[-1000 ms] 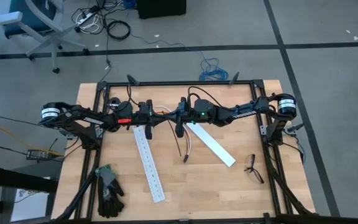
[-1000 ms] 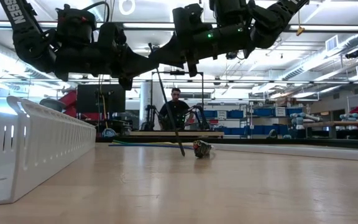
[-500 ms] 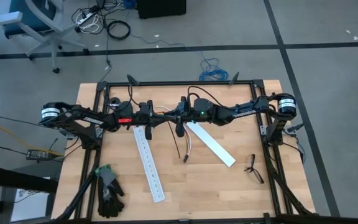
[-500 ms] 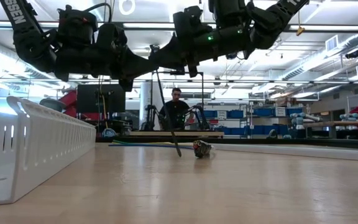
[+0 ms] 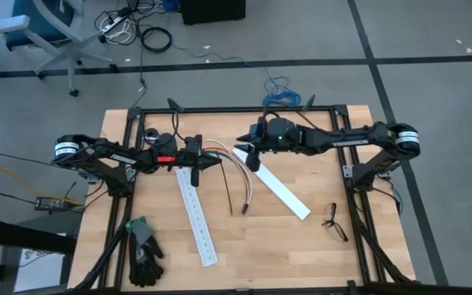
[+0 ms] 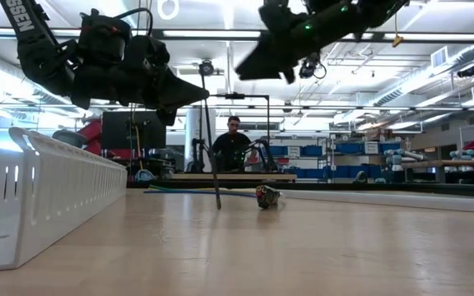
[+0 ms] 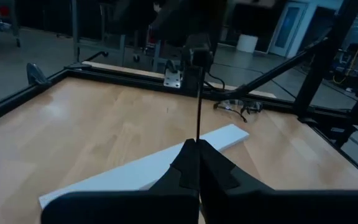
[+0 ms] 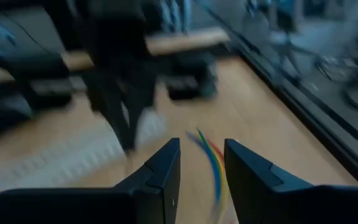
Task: Ziptie cables
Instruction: Wrap the cables together using the black zip tie
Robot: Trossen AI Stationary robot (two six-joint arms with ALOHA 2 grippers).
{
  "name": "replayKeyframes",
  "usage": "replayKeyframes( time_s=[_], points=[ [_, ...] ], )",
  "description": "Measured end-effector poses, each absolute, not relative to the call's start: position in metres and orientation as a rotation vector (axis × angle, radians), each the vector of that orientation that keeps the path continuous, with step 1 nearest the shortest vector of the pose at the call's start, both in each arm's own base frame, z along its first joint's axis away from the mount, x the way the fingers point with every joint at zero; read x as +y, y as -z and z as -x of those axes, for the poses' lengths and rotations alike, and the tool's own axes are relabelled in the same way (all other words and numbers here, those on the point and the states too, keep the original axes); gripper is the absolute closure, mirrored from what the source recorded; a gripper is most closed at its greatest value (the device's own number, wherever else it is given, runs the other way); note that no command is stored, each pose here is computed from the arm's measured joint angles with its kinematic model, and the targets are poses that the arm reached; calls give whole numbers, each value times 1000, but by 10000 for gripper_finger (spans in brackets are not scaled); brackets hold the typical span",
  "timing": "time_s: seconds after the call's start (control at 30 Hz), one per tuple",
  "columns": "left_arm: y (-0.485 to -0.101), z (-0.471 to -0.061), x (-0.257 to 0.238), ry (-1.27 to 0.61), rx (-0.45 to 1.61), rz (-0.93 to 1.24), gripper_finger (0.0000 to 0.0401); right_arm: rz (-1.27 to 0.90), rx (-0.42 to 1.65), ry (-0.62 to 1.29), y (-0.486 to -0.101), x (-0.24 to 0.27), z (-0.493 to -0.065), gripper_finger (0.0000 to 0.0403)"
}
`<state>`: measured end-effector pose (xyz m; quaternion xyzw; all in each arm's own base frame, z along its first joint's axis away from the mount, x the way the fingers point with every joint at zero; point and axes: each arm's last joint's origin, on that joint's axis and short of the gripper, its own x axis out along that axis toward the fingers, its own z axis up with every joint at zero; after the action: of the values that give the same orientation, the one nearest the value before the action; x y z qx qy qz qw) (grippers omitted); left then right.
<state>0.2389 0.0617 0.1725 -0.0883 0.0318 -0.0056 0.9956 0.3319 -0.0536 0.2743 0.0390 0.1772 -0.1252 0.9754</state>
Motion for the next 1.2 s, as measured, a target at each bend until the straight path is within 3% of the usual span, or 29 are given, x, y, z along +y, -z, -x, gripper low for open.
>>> replayKeyframes(
  time_s=[0.4,0.8,1.2],
  points=[
    [-172,-235,73,32,75,291,401,236,624,481,-253,21,-317,291],
    [-178,-235,97,19,98,533,401,623,733,347,-193,33,-356,291],
    [-176,-232,103,-17,116,673,401,1038,709,221,-164,42,-380,291]
  ],
)
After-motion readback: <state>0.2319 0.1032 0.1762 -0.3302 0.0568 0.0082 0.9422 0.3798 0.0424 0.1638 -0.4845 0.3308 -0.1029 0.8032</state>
